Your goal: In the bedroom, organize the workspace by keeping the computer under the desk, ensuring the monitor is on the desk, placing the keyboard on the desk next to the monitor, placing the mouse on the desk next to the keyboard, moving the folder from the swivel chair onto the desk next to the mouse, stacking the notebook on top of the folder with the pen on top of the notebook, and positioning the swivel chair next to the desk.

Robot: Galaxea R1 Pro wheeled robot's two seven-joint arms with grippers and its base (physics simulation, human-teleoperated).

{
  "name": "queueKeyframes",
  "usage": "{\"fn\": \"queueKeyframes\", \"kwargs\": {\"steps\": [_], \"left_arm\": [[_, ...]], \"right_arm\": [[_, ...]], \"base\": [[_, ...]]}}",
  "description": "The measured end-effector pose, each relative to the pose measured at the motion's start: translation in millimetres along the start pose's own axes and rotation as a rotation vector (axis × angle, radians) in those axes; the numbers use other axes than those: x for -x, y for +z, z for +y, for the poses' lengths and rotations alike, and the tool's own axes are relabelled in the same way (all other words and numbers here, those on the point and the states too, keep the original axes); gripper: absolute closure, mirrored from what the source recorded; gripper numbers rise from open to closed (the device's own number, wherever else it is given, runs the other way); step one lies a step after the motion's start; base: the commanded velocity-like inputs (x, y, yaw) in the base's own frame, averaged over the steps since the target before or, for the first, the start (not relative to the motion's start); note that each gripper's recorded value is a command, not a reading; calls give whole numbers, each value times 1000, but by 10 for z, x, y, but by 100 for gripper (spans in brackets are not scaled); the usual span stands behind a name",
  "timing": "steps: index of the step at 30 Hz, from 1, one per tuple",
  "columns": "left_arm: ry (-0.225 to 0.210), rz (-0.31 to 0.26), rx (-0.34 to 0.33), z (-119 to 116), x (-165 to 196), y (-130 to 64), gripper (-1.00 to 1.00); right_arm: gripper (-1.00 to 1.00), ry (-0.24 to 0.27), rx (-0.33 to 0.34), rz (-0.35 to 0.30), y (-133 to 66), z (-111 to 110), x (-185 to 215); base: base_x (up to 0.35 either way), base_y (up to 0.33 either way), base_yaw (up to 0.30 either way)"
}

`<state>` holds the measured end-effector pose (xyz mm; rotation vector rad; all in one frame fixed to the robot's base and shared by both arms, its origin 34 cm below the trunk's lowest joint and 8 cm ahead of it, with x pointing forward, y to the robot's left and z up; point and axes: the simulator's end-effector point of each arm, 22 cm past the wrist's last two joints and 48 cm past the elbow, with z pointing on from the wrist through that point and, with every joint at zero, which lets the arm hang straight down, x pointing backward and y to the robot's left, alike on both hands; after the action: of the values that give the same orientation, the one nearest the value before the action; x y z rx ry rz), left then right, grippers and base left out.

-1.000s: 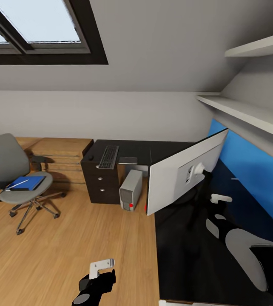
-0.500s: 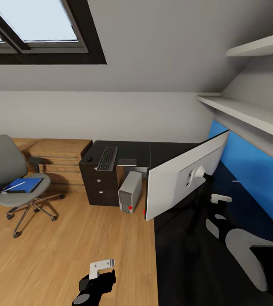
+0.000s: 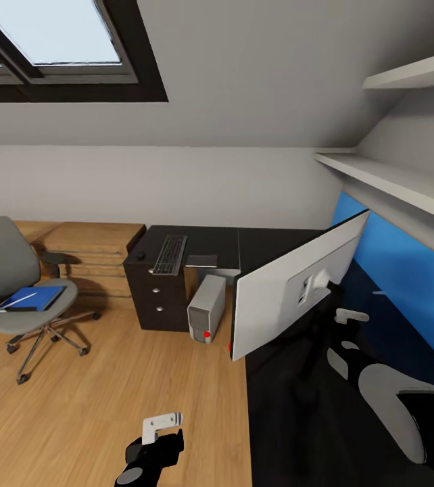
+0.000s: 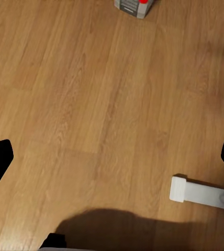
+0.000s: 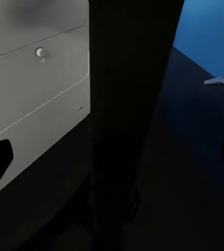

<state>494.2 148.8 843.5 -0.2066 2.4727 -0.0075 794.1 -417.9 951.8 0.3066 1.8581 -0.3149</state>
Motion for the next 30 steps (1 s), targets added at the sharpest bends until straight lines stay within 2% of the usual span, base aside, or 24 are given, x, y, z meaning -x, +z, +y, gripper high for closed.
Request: {"fn": "queueKeyframes", "kwargs": {"steps": [8, 30], "left_arm": [[1, -1, -1, -10, 0, -3, -100], [3, 2, 3, 6, -11, 4, -100]], "right_arm": [[-100, 0, 0, -1, 0, 1, 4], [-100, 0, 0, -1, 1, 1, 3]], "base": [[126, -32, 0], [6, -65, 0]]}}
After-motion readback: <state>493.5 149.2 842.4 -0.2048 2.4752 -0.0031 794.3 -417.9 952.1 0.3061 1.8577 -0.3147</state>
